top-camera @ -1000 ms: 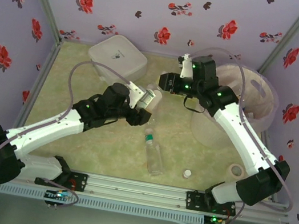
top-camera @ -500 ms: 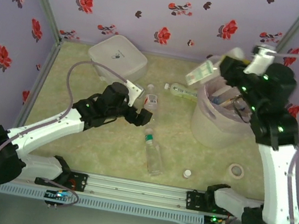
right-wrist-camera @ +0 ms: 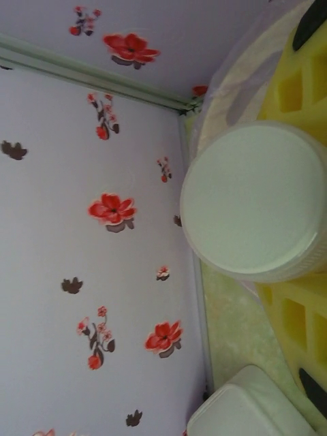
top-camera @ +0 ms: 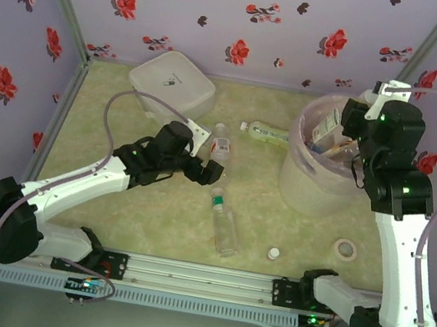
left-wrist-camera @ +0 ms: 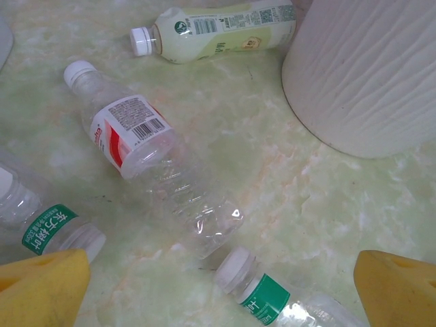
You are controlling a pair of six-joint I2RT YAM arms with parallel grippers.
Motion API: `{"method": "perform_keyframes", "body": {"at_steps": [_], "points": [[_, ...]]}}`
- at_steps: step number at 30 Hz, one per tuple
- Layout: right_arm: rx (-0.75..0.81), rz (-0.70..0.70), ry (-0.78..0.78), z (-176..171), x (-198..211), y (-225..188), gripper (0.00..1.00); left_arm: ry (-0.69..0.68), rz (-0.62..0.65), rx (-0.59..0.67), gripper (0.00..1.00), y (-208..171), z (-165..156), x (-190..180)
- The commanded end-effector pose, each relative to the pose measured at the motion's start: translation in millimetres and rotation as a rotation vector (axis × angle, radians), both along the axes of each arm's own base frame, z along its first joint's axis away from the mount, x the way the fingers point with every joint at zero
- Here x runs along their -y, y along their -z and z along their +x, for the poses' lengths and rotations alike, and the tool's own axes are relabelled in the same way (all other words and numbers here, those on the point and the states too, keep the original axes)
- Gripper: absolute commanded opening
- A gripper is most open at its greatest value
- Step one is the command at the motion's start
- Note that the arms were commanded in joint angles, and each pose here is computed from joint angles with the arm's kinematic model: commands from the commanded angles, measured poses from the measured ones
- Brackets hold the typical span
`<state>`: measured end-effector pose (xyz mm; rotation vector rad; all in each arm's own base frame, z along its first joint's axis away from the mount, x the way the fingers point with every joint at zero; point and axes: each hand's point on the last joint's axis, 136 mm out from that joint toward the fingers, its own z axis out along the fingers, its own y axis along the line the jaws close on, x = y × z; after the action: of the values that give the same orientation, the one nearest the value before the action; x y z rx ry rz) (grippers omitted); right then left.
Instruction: Put the plastic bottles in the bin
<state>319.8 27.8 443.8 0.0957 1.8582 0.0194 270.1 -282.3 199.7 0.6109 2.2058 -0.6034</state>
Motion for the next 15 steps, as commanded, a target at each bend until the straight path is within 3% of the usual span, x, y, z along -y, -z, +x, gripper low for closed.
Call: {"method": "perform_keyframes", "body": {"at_steps": [1,8,15], "points": [[-0.085,0.008,0.076,4,23,29,0.05,-0.030,0.010,-0.011,1.00,6,1,-8],[-0.283,0.241,0.115,30,50,105,0.07,-0.037,0.015,-0.022,1.00,10,0,-10],[-0.444,0.403,0.067,43,39,163,0.08,-0.037,0.019,-0.026,1.00,12,2,-8]]}}
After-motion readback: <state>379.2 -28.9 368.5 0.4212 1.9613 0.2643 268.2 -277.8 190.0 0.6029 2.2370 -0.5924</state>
